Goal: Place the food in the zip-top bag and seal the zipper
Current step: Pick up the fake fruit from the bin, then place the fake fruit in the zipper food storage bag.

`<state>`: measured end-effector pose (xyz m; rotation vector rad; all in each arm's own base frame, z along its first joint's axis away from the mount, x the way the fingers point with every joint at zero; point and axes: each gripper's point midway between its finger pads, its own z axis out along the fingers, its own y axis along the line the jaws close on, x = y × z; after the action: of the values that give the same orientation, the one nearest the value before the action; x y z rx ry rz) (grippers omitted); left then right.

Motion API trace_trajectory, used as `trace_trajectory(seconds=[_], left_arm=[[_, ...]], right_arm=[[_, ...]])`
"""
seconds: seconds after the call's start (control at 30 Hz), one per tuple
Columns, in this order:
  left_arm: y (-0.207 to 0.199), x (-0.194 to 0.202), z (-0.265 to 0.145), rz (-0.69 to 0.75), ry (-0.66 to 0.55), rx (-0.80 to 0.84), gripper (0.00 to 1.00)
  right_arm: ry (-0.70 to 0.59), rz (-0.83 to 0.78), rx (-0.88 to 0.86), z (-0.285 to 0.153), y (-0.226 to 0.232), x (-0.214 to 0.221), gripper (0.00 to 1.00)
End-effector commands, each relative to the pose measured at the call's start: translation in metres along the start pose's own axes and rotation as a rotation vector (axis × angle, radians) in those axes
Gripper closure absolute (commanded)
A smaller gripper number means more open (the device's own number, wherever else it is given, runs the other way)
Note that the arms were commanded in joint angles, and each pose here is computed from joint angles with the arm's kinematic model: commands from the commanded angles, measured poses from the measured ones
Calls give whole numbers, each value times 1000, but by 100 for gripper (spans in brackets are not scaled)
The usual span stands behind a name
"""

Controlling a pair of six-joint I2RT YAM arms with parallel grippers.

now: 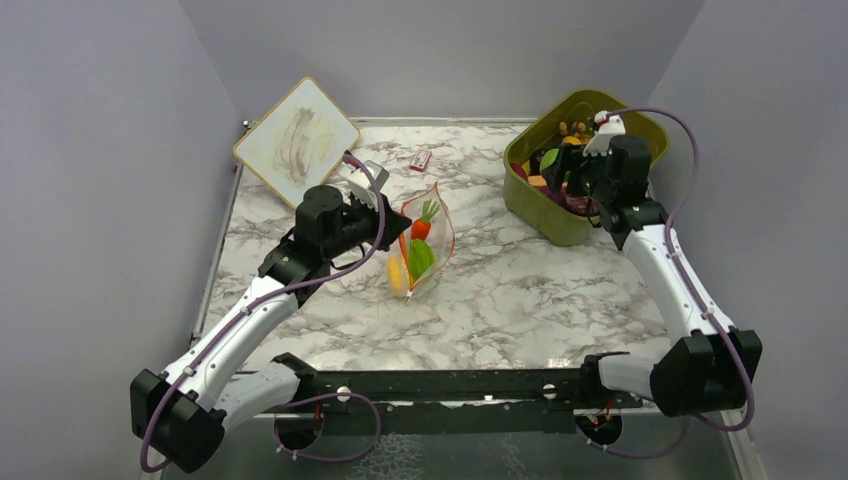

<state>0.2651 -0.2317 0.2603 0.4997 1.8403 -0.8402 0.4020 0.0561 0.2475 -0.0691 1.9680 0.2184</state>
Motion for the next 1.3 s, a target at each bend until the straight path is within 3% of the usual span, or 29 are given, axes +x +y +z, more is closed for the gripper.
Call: trace_trajectory(seconds=[0.0,0.47,0.67,1.03,1.27], left_arm=[[-9,-11,-3,31,-51,44,100],[-5,-6,1,36,-30,34,100],[-4,-4,1,35,-32,30,100],[-7,-6,0,44,-34,45,100],[-12,-6,-1,42,-36,68,100]], right_arm=[[-102,38,-240,-29,55,-16,53],[-125,134,-713,-119,165,-10,54],[-85,143,-855,-137,203,-7,54],[-45,87,-1037,-162,277,-2,53],[43,20,-973,-145,298,31,51]])
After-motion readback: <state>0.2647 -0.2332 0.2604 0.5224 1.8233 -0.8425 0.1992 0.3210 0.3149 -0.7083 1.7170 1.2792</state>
